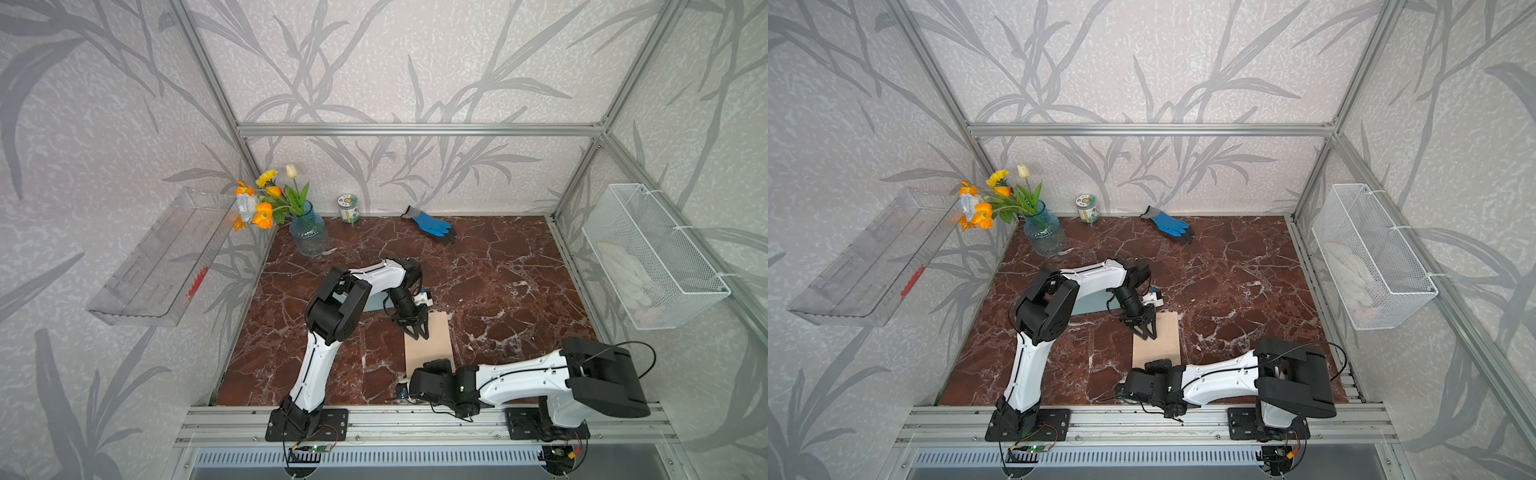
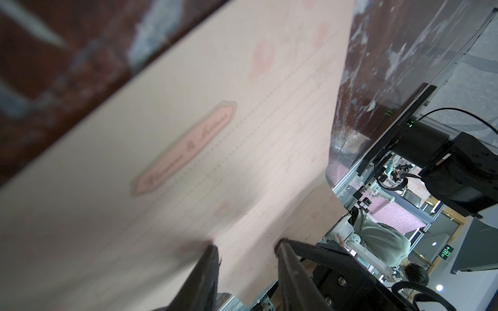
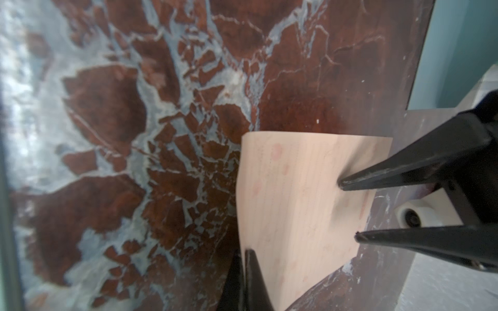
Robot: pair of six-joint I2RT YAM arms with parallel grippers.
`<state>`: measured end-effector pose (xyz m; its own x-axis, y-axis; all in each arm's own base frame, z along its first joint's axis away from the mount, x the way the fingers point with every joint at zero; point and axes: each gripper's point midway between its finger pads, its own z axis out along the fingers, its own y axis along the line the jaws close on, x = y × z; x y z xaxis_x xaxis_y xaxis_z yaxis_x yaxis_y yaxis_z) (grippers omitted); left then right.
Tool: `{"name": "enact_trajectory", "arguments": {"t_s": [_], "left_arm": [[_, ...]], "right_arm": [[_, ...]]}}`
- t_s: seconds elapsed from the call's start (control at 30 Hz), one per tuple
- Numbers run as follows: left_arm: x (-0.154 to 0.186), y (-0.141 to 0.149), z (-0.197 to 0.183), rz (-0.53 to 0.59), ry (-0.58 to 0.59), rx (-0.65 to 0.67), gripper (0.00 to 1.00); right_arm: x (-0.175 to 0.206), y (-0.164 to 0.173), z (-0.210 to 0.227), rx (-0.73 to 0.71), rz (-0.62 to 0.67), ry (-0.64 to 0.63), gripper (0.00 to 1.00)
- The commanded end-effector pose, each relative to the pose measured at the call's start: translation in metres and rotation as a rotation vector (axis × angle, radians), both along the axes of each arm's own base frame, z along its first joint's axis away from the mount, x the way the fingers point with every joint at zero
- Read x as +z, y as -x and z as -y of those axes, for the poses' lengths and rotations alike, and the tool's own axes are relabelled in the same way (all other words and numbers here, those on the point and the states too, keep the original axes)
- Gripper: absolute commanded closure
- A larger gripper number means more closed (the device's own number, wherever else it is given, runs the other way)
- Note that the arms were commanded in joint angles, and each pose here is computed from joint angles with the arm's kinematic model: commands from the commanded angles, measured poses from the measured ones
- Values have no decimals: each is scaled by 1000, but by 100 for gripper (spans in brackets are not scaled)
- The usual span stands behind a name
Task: Fold the letter paper in half and place it into the envelope
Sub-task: Fold the letter paper at the center of the board.
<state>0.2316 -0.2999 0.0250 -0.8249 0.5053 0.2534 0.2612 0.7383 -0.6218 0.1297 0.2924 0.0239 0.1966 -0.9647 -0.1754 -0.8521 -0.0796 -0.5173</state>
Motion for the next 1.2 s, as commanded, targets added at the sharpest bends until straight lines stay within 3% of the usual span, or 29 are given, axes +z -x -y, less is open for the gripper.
{"name": "enact_trajectory", "arguments": {"t_s": [0.0,0.23,0.47,0.57,0.7,0.87,1.17], "left_arm": [[-21,6,-13,0,-64,-33,61],[-17,8,-12,8,-58,-41,61],[-11,8,-9,14,-43,-41,61],[-5,5,-7,22,-32,-35,45],[8,-4,0,55,-9,-16,35],[40,-35,9,163,30,21,25],[108,-104,0,353,128,213,21]], "right_arm": [[25,-5,-3,-12,-96,-74,100],[68,-34,-7,6,-184,-150,100],[85,-34,-14,77,-295,-150,100],[90,-29,-13,68,-395,-152,100],[97,-16,-15,89,-478,-163,100],[98,2,-10,102,-584,-140,100],[88,9,-10,47,-734,-123,100]]}}
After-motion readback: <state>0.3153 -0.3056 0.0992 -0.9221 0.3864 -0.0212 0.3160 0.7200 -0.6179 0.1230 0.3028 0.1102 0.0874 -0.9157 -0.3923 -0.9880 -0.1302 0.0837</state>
